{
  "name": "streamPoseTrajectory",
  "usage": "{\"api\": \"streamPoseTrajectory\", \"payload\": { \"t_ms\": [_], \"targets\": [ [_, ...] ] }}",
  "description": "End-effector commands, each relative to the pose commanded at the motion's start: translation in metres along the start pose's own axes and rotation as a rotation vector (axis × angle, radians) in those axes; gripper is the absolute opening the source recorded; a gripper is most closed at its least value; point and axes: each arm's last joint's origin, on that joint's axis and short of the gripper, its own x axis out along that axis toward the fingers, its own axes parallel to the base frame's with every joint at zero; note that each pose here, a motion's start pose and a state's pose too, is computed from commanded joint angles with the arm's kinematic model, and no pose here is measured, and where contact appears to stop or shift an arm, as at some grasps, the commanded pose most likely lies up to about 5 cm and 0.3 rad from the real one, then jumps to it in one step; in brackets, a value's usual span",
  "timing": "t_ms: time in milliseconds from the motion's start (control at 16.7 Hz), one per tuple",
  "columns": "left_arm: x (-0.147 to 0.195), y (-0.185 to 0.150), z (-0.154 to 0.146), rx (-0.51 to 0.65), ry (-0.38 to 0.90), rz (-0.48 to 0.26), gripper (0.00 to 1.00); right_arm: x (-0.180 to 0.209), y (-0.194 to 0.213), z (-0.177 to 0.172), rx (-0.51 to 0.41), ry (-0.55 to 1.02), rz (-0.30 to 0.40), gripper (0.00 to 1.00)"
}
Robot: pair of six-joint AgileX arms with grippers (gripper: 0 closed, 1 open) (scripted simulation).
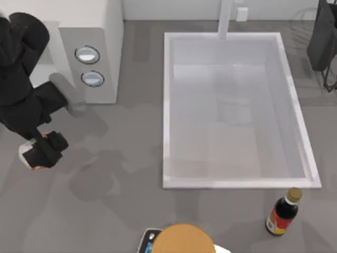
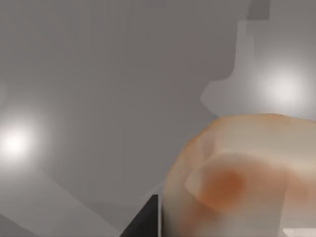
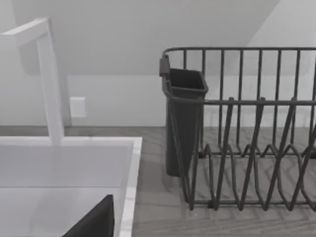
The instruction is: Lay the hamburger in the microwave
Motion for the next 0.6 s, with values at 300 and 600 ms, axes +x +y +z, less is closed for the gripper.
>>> {"api": "streamPoseTrajectory", "payload": {
  "t_ms": [300, 600],
  "targets": [
    [-0.0163, -0.0017, -0.0012, -0.001, -0.011, 0.011, 0.00, 0.0000, 0.0000, 0.0000, 0.000, 0.000, 0.000, 1.00],
    [-0.0136, 0.0065, -0.0006, -0.036, -0.054, 0.039, 0.00, 0.0000, 0.0000, 0.0000, 0.000, 0.000, 0.000, 1.00]
  ]
}}
